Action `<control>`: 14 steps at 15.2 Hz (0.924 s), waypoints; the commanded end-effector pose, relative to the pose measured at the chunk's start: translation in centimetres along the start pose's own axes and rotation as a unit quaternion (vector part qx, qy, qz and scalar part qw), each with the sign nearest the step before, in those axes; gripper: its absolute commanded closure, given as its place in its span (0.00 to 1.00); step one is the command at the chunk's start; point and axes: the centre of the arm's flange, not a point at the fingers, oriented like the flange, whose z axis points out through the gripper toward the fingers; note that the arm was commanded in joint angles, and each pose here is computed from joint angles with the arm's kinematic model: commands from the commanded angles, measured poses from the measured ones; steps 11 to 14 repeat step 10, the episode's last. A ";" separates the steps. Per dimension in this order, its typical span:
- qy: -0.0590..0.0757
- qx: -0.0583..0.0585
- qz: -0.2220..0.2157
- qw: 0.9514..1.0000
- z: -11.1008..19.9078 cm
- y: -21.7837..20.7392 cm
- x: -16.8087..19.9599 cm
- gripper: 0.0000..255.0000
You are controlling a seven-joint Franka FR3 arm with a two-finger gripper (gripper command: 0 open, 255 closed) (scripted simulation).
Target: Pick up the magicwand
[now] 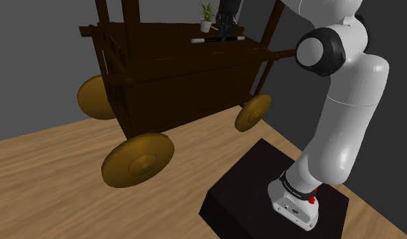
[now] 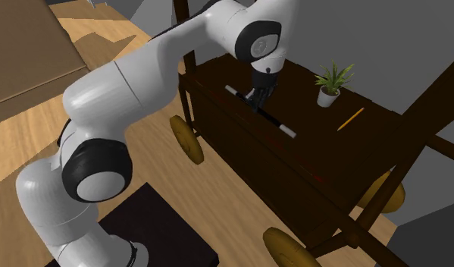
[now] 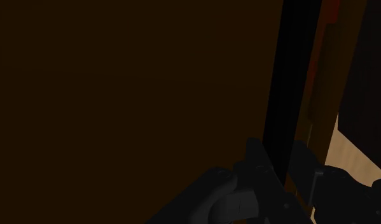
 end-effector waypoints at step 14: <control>0.000 0.000 0.000 1.000 -4.9 0.0 0.4 1.00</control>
